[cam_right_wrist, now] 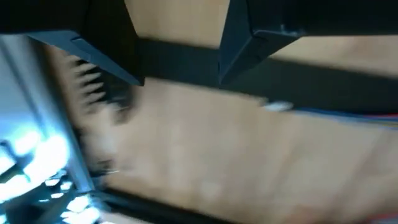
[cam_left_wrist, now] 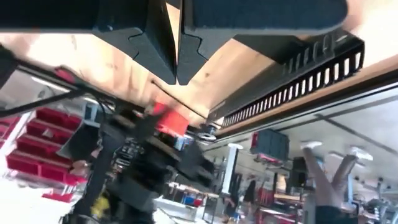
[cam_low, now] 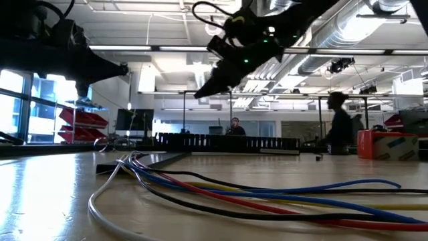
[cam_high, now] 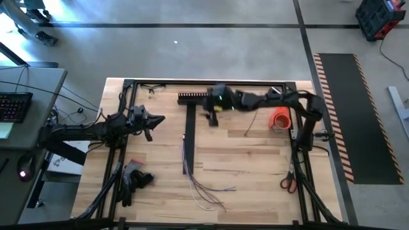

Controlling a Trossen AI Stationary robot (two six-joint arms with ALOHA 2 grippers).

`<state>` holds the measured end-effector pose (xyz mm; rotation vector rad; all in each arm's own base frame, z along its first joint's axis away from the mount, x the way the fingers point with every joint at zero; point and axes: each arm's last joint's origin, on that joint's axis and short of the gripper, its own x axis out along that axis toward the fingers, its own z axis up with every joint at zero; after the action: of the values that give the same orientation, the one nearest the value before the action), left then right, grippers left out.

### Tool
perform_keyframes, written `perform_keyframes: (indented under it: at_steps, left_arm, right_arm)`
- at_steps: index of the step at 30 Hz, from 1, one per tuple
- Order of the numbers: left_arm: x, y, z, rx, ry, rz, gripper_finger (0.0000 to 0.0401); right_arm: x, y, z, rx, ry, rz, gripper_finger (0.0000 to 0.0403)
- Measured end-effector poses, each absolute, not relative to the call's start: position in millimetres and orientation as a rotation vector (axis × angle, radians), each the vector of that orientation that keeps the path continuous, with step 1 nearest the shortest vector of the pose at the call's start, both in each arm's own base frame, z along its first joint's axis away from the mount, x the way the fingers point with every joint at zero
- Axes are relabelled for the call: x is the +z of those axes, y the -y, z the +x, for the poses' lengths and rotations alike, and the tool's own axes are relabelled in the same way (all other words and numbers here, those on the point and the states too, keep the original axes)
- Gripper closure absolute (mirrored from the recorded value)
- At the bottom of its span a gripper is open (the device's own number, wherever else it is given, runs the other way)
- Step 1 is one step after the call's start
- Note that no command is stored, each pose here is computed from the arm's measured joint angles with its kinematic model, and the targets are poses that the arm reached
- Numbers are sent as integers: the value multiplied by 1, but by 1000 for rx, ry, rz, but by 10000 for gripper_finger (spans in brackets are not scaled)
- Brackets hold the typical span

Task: Ziptie cables
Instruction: Wrap the cable wires with a black zip tie

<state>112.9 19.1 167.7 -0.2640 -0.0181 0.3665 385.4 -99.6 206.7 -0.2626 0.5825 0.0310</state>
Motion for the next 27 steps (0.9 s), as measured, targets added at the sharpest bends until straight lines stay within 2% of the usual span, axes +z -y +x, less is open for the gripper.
perform_keyframes:
  at_steps: [7,11,15,19,21,24,26,27]
  left_arm:
    - [170,-7,115,409,-101,-238,401]
    - [174,1,121,359,-135,-234,401]
    - [170,8,129,338,-208,-310,401]
    - [161,11,134,336,-275,-429,401]
    - [156,13,137,329,-313,-467,401]
    - [150,13,139,356,-347,-538,401]
    - [147,13,141,382,-353,-569,401]
    - [146,13,142,396,-351,-570,401]
  right_arm:
    - [174,36,369,138,-646,-125,245]
    - [163,12,364,185,-671,-154,247]
    - [163,1,366,108,-664,-197,247]
    - [178,11,371,-165,-661,-237,247]
    - [194,27,370,-444,-667,-254,246]
    - [223,53,353,-962,-650,-281,246]
    - [240,69,338,-1198,-620,-307,246]
    - [248,75,331,-1247,-603,-296,246]
